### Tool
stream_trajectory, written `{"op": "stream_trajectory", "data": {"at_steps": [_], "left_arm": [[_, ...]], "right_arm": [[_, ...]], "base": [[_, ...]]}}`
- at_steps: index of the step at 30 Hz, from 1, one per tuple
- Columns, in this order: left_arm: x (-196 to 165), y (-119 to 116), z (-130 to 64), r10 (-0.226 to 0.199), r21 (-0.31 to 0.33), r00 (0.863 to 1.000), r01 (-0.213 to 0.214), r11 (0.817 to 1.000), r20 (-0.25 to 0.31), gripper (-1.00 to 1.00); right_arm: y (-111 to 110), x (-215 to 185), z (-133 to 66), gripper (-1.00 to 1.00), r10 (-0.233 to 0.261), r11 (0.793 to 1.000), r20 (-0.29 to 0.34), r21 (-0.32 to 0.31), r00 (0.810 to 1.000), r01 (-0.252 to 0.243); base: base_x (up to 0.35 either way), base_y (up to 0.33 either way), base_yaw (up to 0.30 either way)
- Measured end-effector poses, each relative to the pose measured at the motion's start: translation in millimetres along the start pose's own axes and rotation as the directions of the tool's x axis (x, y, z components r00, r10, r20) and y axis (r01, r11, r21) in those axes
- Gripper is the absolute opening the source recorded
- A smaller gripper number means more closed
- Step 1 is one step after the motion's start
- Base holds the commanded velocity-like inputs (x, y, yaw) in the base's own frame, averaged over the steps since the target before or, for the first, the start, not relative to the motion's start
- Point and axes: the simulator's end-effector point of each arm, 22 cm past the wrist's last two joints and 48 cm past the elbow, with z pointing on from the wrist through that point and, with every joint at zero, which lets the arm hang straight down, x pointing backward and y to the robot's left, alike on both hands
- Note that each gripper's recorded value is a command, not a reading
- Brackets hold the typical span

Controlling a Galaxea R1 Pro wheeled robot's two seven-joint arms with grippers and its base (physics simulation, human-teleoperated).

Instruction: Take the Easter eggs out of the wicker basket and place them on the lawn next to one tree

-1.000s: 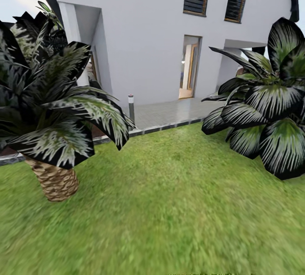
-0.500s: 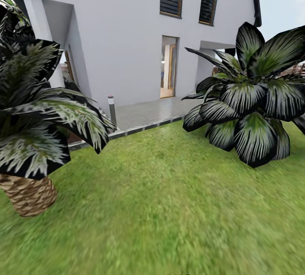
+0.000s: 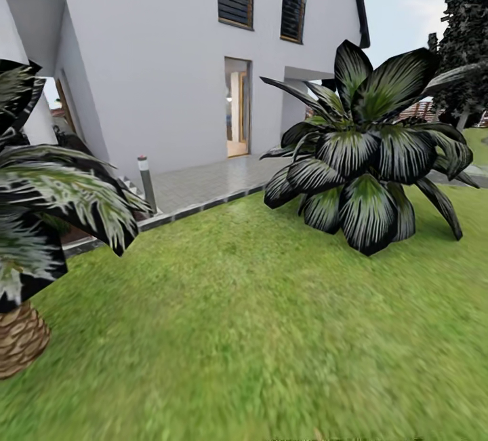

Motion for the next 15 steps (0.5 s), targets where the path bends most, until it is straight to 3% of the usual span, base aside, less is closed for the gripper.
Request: {"op": "stream_trajectory", "data": {"at_steps": [15], "left_arm": [[0.0, 0.0, 0.0, 0.000, 0.000, 1.000, 0.000, 1.000, 0.000, 1.00]], "right_arm": [[0.0, -0.1, 0.0, 1.00, 0.000, 1.000, 0.000, 0.000, 1.000, 0.000]], "base": [[0.000, 0.000, -0.297]]}}
